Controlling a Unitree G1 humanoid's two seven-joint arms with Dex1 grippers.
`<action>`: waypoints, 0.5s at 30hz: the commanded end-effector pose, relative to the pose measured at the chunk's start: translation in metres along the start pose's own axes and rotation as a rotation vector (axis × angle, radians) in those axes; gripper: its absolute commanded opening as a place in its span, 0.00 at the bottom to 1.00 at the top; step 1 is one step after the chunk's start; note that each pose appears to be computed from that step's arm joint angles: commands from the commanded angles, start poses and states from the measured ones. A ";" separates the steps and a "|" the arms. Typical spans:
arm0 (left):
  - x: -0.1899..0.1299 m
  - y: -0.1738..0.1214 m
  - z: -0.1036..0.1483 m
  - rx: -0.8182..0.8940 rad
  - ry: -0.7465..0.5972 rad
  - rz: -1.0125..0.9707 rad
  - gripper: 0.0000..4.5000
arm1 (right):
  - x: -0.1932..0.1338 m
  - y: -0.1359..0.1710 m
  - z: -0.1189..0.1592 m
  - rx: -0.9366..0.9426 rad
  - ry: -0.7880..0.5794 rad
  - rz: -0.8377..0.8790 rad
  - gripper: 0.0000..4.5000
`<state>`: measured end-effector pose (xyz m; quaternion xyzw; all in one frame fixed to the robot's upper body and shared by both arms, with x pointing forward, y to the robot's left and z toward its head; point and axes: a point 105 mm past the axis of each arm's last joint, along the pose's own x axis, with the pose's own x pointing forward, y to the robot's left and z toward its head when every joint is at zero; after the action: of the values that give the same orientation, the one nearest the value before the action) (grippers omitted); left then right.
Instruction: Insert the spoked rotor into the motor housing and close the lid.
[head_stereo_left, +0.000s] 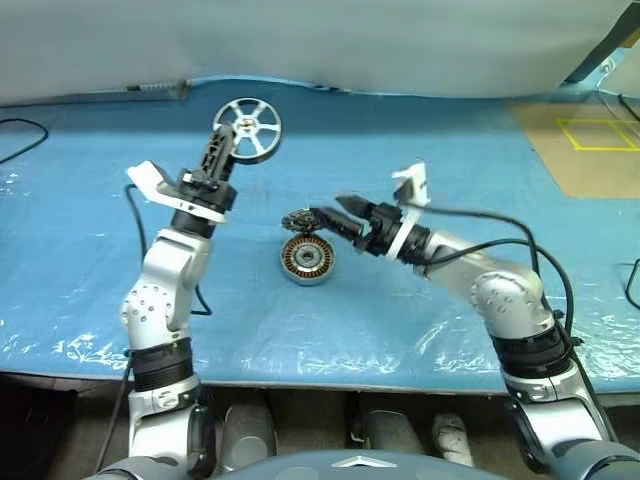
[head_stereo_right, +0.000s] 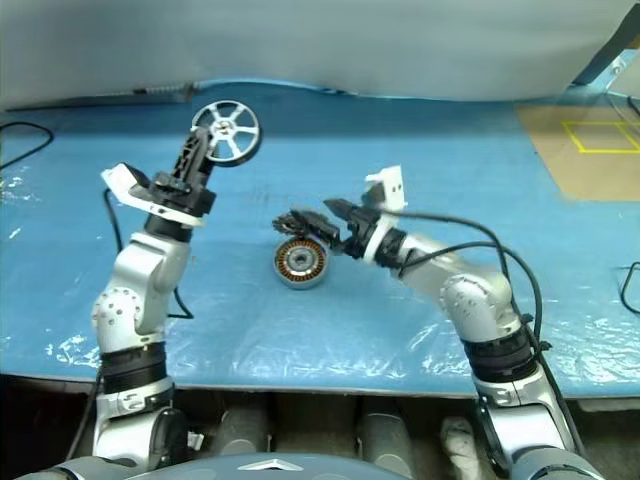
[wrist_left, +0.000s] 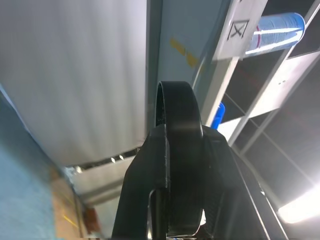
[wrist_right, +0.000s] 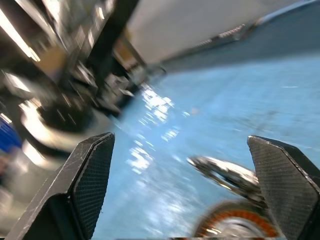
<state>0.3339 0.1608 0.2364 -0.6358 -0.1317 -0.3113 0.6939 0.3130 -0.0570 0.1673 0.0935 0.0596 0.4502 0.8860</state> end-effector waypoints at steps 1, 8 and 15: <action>-0.010 0.005 0.035 0.136 -0.104 0.076 0.10 | -0.004 0.005 -0.004 -0.234 -0.014 0.022 1.00; -0.035 0.044 0.050 0.194 -0.178 0.272 0.10 | -0.014 -0.008 -0.019 -0.332 -0.033 -0.048 1.00; -0.043 0.086 0.030 0.122 -0.135 0.429 0.10 | -0.023 -0.009 -0.031 -0.415 -0.006 -0.047 1.00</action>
<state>0.3557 0.2048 0.1406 -0.6328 -0.0575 -0.0944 0.7664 0.3018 -0.0740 0.1236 -0.0637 0.0013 0.4345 0.8984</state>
